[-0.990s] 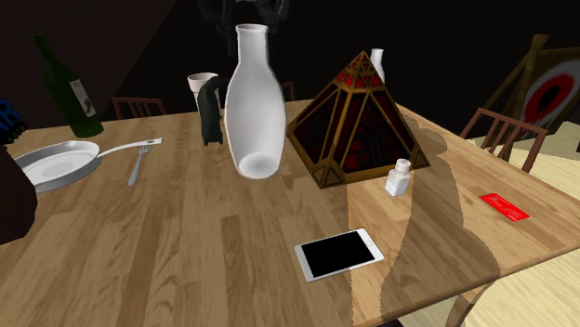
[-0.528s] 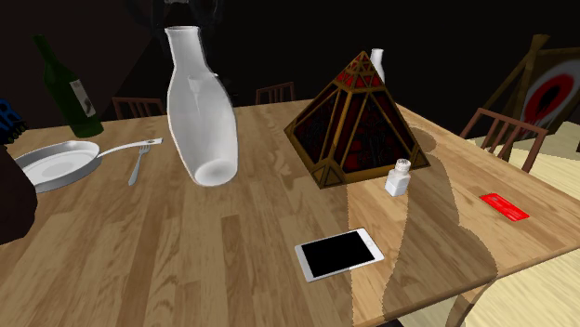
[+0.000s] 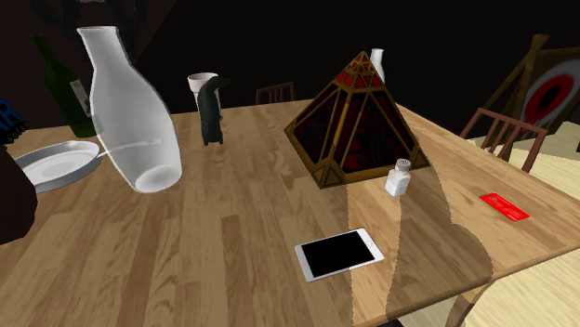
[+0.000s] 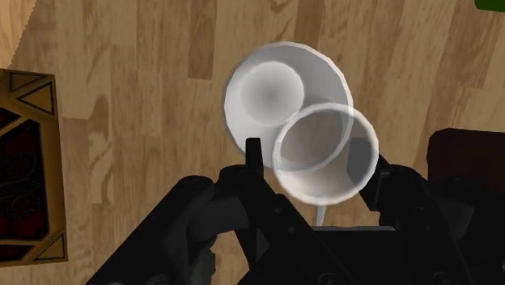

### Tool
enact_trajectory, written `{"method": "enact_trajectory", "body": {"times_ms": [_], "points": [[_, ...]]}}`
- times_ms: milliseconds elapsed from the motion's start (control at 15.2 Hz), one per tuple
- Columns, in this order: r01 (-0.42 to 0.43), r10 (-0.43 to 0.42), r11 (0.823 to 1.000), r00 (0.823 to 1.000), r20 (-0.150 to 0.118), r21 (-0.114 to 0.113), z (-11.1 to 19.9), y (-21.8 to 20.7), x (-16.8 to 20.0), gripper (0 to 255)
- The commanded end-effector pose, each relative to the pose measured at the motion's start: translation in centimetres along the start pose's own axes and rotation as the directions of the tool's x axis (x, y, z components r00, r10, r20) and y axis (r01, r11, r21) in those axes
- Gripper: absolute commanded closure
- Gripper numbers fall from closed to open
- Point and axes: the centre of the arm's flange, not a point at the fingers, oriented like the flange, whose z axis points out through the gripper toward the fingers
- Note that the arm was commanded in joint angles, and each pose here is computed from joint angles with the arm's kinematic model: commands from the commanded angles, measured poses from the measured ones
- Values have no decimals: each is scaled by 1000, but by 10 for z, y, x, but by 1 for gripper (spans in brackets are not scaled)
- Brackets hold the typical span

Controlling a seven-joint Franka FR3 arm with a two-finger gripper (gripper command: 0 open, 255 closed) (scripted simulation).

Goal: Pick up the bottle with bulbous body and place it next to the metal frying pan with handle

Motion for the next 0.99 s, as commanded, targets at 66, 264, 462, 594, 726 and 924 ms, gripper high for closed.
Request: {"method": "enact_trajectory", "body": {"times_ms": [66, 264, 462, 594, 726, 924], "points": [[-1, 1, 1000, 1000, 0, 1, -2, -39, 11, 255], [-1, 1, 1000, 1000, 0, 1, -4, -77, 21, 255], [-1, 1, 1000, 1000, 0, 1, 6, -90, 26, 255], [-1, 1, 1000, 1000, 0, 1, 17, -90, 28, 255], [-1, 1, 1000, 1000, 0, 1, 27, -90, 30, 255], [-1, 1, 1000, 1000, 0, 1, 43, -90, 32, 255]]}}
